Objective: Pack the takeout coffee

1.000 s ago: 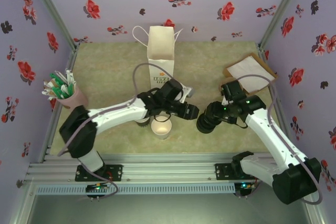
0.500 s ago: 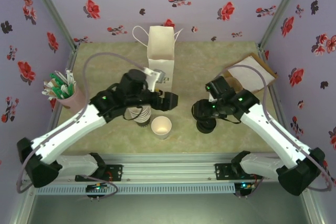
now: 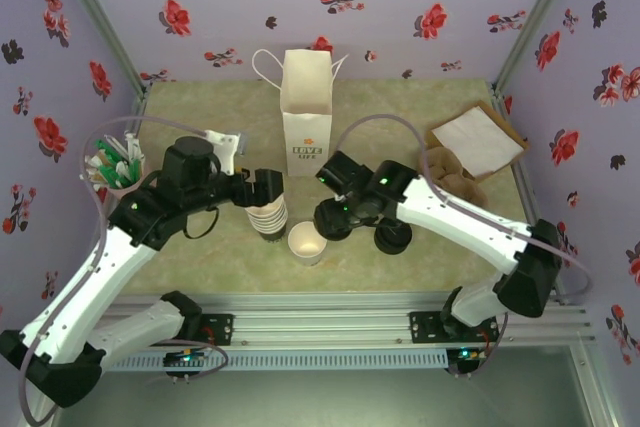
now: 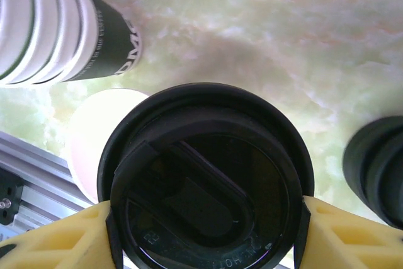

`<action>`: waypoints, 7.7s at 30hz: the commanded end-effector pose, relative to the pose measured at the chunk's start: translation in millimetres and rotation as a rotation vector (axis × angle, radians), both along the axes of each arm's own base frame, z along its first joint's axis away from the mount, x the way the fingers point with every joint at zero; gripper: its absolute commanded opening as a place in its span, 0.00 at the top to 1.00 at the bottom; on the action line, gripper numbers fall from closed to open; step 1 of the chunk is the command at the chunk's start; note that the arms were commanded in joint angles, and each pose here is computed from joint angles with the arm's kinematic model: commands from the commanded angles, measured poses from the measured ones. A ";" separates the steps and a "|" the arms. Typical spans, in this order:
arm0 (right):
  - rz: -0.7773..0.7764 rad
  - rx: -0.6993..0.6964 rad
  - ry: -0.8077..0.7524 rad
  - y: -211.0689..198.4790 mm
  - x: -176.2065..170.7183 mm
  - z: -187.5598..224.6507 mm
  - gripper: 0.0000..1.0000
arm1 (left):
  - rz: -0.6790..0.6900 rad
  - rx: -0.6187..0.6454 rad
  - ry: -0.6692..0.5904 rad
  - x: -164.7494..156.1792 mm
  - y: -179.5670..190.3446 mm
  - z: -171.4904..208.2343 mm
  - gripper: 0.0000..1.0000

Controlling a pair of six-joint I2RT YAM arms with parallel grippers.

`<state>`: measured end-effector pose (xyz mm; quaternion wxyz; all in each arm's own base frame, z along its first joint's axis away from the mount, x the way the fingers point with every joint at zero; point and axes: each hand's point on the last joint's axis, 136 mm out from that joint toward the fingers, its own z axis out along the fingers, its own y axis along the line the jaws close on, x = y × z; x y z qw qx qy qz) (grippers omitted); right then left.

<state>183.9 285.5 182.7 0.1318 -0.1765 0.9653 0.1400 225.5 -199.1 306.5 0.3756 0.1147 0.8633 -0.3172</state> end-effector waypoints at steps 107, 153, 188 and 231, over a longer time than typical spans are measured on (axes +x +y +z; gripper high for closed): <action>0.194 -0.363 0.051 45.4 -40.5 -78.8 0.37 | 0.074 0.001 -0.041 -10.1 30.4 -3.2 0.00; 0.015 -0.275 -0.049 1.4 -18.8 -31.3 0.36 | 0.075 -0.008 -0.039 -9.6 29.3 0.0 0.00; -0.003 -0.242 -0.049 4.1 -11.8 -36.2 0.36 | 0.073 -0.009 -0.036 -9.5 28.6 -0.8 0.01; -0.026 -0.372 0.153 -16.4 -31.7 -99.7 0.36 | 0.067 -0.012 -0.040 -8.1 26.8 2.0 0.01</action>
